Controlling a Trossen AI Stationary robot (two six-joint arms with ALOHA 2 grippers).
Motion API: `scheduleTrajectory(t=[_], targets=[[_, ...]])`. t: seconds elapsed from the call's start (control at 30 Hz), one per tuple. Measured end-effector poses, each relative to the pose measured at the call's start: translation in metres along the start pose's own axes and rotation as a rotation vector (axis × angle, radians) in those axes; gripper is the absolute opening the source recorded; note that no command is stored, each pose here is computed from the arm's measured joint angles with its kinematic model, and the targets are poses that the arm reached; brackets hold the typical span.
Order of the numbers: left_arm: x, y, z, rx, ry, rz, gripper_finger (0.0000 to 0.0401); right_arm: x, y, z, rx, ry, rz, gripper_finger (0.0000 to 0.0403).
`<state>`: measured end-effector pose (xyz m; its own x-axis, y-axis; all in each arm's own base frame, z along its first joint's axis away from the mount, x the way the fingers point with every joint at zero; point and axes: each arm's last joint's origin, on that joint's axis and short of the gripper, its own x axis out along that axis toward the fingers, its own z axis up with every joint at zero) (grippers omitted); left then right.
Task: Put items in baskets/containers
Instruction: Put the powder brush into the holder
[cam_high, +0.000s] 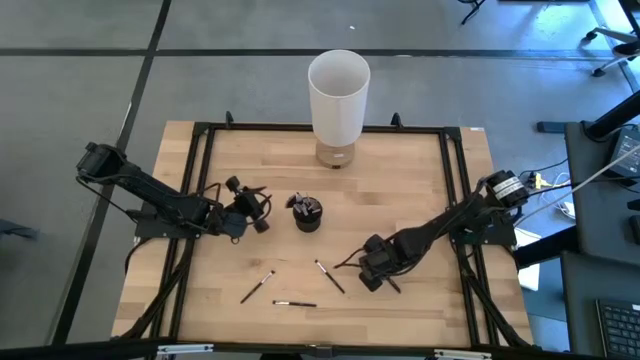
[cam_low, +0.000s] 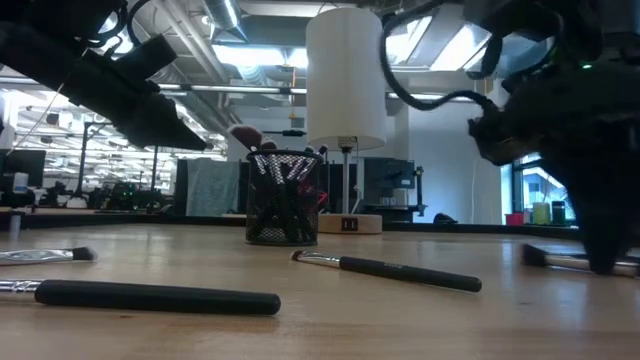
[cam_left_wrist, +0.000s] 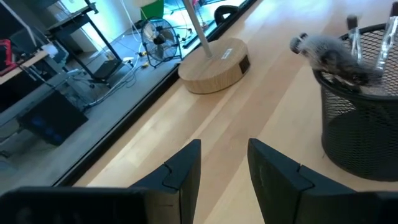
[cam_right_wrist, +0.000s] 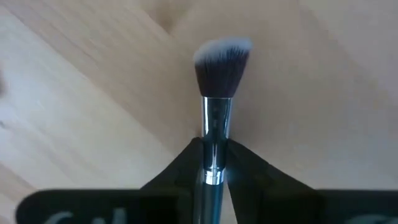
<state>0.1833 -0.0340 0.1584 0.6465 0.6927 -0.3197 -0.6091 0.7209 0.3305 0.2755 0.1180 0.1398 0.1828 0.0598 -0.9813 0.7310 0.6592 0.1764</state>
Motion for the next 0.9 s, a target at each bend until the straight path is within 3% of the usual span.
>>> scheduleTrajectory(t=[0.23, 0.63, 0.9], targets=[[0.001, 0.002, 0.0, -0.002, -0.003, 0.031, 0.0127, -0.024, 0.023, 0.032, -0.096, -0.252, 0.026, 0.0041], [0.004, 0.003, 0.0, 0.005, 0.012, 0.012, 0.0127, -0.103, 0.069, 0.088, -0.323, -0.793, 0.038, 0.0049], [0.004, 0.0, -0.001, 0.017, 0.042, -0.09, 0.0127, -0.099, 0.069, 0.113, -0.313, -1.114, 0.087, 0.0054]])
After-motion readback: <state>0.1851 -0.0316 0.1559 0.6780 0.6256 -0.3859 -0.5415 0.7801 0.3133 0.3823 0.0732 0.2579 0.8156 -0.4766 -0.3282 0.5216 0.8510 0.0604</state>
